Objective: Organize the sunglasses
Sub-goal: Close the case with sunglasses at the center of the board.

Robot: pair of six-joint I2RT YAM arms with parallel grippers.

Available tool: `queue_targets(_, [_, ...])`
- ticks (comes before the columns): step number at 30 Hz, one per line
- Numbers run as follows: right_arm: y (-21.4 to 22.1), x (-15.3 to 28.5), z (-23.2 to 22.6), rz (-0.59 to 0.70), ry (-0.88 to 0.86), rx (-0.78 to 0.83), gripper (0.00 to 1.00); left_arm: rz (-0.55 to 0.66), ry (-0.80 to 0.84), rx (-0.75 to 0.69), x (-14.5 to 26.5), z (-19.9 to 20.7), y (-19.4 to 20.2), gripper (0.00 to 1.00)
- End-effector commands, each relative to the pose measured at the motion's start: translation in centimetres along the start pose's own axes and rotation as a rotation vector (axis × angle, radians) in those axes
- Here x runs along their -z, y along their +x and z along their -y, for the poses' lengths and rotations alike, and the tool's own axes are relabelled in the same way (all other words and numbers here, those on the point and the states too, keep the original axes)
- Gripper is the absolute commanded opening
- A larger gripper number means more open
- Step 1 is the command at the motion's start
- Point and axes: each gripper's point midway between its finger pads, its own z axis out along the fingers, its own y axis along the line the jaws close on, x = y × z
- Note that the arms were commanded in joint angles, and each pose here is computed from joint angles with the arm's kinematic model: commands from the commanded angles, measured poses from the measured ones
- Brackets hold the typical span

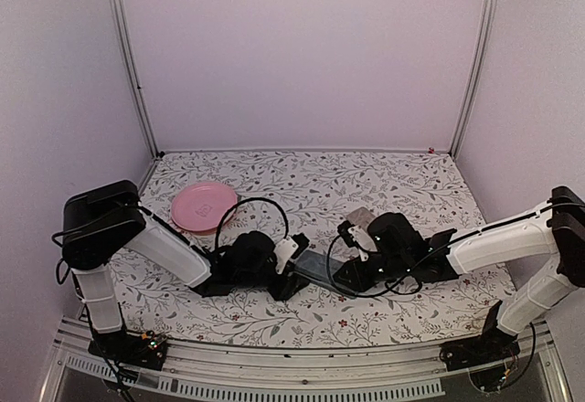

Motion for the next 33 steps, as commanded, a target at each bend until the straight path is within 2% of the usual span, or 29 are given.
queue_targets(1, [1.4, -0.3, 0.8, -0.040, 0.039, -0.020, 0.25, -0.154, 0.018, 0.029, 0.1, 0.3, 5.2, 0.58])
queue_targets(4, [0.5, 0.6, 0.4, -0.007, 0.039, -0.009, 0.28, -0.166, 0.013, 0.030, 0.5, 0.2, 5.5, 0.59])
queue_targets(6, [-0.2, 1.4, 0.4, 0.016, 0.049, 0.002, 0.34, -0.173, 0.009, 0.031, 0.9, 0.1, 5.8, 0.60])
queue_targets(11, [-1.1, 3.1, 1.0, 0.041, 0.110, 0.061, 0.60, -0.190, 0.003, 0.041, 2.0, 0.0, 6.3, 0.67])
queue_targets(14, [-0.4, 3.2, 1.4, 0.004, 0.136, 0.109, 0.75, -0.195, -0.005, 0.045, 2.7, -0.1, 6.4, 0.71])
queue_targets(20, [0.7, 1.9, 1.8, -0.095, 0.153, 0.195, 0.94, -0.192, -0.003, 0.052, 3.2, -0.1, 6.2, 0.74])
queue_targets(26, [0.6, -0.2, 2.1, -0.154, 0.173, 0.269, 0.97, -0.185, 0.023, 0.074, 3.2, 0.4, 5.9, 0.74])
queue_targets(33, [0.9, -2.3, 2.6, -0.226, 0.193, 0.332, 0.89, -0.181, 0.031, 0.078, 3.4, 0.6, 5.8, 0.74])
